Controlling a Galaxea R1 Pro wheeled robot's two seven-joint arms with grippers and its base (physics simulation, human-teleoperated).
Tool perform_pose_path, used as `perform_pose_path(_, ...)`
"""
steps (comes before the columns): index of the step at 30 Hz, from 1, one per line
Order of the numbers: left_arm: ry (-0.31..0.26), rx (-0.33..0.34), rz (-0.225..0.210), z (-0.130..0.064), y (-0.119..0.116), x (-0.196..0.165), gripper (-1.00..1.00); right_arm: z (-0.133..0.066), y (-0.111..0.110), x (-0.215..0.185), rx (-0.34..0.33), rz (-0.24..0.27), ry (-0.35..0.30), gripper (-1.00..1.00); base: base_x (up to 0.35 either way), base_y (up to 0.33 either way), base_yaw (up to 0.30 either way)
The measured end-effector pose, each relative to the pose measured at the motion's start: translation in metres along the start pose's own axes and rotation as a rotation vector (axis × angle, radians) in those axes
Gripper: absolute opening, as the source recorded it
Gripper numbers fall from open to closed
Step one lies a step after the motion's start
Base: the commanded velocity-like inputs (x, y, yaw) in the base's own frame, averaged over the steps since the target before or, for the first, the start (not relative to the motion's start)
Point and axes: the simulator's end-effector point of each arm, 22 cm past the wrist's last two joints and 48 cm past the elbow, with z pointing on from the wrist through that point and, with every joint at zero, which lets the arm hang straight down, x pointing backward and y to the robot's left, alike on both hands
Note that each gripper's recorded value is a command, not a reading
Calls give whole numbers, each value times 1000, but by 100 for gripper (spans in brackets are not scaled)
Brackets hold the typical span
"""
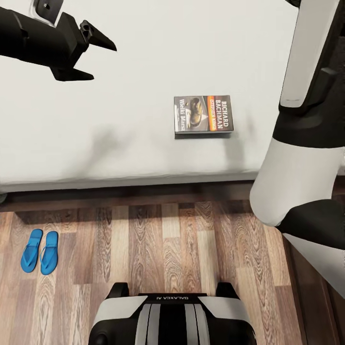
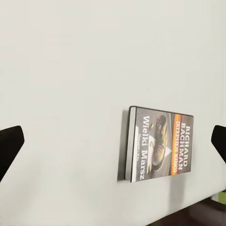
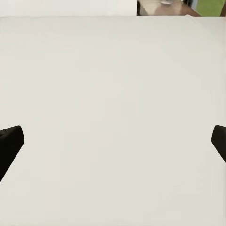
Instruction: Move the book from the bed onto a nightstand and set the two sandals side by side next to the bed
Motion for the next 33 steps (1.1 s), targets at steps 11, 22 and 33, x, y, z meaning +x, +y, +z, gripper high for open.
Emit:
perform_pose_path(11,-22,9,8,-12,-9,-8,100,-9,13,-16,-15,-36,-25,100,0,0,0)
perform_pose_path(22,9,-5,7,-11,1,10,100,-15,9,-24,-6,-28,-31,100,0,0,0)
perform_pose_path(33,62,6,-11,-2,16,40,100,-10,-45,8,28,158,48,100,0,0,0)
